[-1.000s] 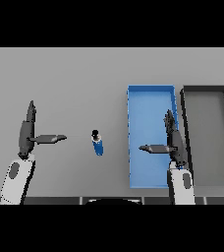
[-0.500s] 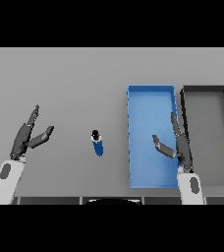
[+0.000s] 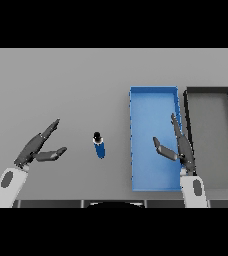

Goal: Pick up the blue pipe and place it into the blue bin.

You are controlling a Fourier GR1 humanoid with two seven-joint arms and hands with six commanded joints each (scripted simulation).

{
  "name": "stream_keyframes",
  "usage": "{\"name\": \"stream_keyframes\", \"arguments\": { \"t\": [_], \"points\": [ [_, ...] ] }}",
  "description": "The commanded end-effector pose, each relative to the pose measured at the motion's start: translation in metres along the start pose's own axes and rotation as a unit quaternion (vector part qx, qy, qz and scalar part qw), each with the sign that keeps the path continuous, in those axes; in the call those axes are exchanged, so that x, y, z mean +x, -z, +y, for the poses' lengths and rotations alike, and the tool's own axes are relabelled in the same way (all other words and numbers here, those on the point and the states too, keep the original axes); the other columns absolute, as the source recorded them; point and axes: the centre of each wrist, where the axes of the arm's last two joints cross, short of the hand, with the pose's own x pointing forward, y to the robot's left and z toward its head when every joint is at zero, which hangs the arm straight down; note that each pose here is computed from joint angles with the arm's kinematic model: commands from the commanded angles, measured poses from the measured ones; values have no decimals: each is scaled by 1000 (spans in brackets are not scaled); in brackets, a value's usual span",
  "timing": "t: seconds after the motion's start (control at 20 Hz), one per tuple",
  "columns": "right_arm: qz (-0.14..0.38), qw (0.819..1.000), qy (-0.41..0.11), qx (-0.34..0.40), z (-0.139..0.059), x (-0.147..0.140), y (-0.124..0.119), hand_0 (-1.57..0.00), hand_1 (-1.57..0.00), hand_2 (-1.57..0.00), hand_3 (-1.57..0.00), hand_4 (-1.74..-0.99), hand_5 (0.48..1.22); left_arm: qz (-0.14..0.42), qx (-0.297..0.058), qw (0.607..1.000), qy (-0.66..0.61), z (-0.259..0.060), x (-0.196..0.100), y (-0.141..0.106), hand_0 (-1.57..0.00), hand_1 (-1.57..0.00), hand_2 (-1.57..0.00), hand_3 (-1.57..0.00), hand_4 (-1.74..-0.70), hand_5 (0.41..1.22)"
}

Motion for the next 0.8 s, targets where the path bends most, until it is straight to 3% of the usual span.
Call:
{"name": "stream_keyframes", "arguments": {
  "t": [0.0,0.1,0.4,0.75],
  "points": [
    [-6,1000,-2,0,1,2,-3,1,1,1,1,-1174,616,4,-16,1000,-2,-6,0,0,1,1,1,1,-1071,522],
    [0,1000,-9,-3,-3,3,-5,1,1,1,1,-1164,617,21,-53,998,-9,-27,0,3,1,1,1,1,-1113,497],
    [10,1000,3,-4,-3,4,-1,1,1,1,1,-1205,618,16,-108,994,-9,-68,3,17,1,1,1,1,-1144,452],
    [14,1000,3,-3,-3,3,-8,1,1,1,1,-1202,621,-11,-106,994,-28,-105,1,55,1,1,1,1,-1150,460]
  ]
}}
